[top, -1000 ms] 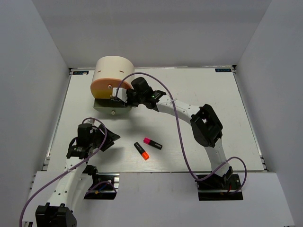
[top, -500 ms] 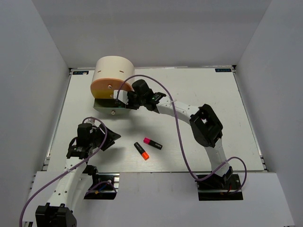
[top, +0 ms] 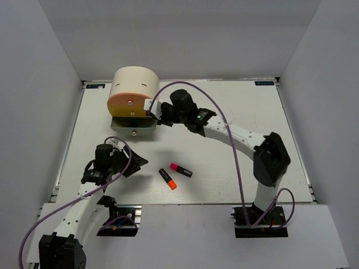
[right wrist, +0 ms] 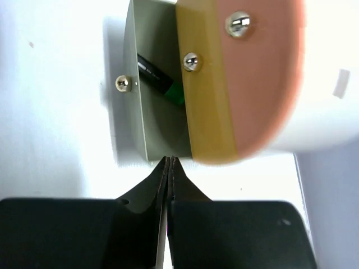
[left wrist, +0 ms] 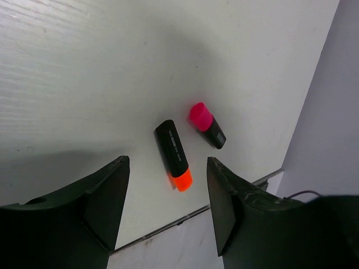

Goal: Sort the stationery into containers
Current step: Pick up the pen from the center of the board.

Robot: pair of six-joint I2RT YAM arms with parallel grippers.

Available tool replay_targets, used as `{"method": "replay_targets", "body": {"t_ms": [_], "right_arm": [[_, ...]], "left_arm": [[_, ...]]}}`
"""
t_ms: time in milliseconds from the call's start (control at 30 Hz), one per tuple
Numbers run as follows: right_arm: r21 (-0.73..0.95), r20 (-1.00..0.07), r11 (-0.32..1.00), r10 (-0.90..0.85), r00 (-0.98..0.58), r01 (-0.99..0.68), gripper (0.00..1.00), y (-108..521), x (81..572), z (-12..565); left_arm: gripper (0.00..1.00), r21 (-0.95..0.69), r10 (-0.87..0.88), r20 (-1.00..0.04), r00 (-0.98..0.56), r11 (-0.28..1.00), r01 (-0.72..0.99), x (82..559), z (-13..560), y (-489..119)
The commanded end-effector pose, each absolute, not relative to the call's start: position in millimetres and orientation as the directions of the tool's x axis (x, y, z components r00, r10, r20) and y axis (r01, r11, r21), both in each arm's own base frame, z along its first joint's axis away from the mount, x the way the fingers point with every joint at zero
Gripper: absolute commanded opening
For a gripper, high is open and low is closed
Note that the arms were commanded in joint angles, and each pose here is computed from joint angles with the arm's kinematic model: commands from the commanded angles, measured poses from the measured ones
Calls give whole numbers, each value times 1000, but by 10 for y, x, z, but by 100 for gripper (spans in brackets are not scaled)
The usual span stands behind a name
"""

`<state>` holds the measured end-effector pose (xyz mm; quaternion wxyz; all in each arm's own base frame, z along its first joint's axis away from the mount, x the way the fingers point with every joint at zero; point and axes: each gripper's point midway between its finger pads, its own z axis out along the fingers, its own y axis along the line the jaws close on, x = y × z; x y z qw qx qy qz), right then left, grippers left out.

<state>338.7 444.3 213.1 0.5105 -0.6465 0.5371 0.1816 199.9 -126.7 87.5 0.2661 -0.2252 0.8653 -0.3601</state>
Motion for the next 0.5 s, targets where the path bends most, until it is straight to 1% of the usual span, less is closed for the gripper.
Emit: {"method": "replay_targets", "body": {"t_ms": [0, 33, 100, 133, 200, 233, 267, 300, 333, 367, 433, 467], "right_arm": [[-410, -841, 193, -459, 287, -891, 0, 4242, 3317, 2397], [-363, -850, 217, -475, 227, -906, 0, 4152, 3268, 2274], [-324, -856, 277, -493, 156, -904, 0, 3999, 3315, 2217], [-292, -852, 291, -512, 110, -911, 0, 3898, 3260, 2057], [-263, -858, 319, -508, 70, -910, 0, 3749, 3277, 2040], [-232, -851, 322, -524, 32, -918, 0, 3649, 3198, 1894], [-219, -856, 326, -516, 21, -920, 24, 3581, 3185, 1917], [-205, -862, 338, -506, 6, -918, 33, 3523, 3179, 1948], [-177, -854, 337, -519, -26, -925, 41, 3460, 3122, 1813], [-175, -857, 352, -515, -34, -919, 44, 3387, 3140, 1851], [-150, -854, 381, -514, -74, -912, 44, 3251, 3161, 1785], [-146, -855, 387, -512, -80, -911, 44, 3215, 3152, 1795]], "left_arm": [[67, -753, -523, -333, -785, 648, -112, 2051, 992, -1406], [67, -745, -522, -346, -780, 658, -110, 2089, 997, -1409], [67, -727, -489, -333, -806, 677, -111, 2054, 931, -1487], [67, -717, -481, -341, -808, 689, -108, 2065, 926, -1503], [67, -696, -441, -334, -833, 711, -97, 2016, 865, -1593], [67, -680, -431, -339, -837, 726, -99, 2006, 821, -1604], [69, -673, -427, -327, -843, 732, -110, 1984, 782, -1630], [70, -664, -412, -333, -848, 741, -100, 1988, 788, -1667], [71, -642, -393, -326, -860, 759, -104, 1968, 740, -1731], [71, -632, -389, -316, -865, 767, -114, 1961, 714, -1770], [71, -582, -364, -324, -873, 804, -119, 1954, 689, -1855], [71, -546, -363, -289, -886, 823, -159, 1931, 577, -1881]]}}
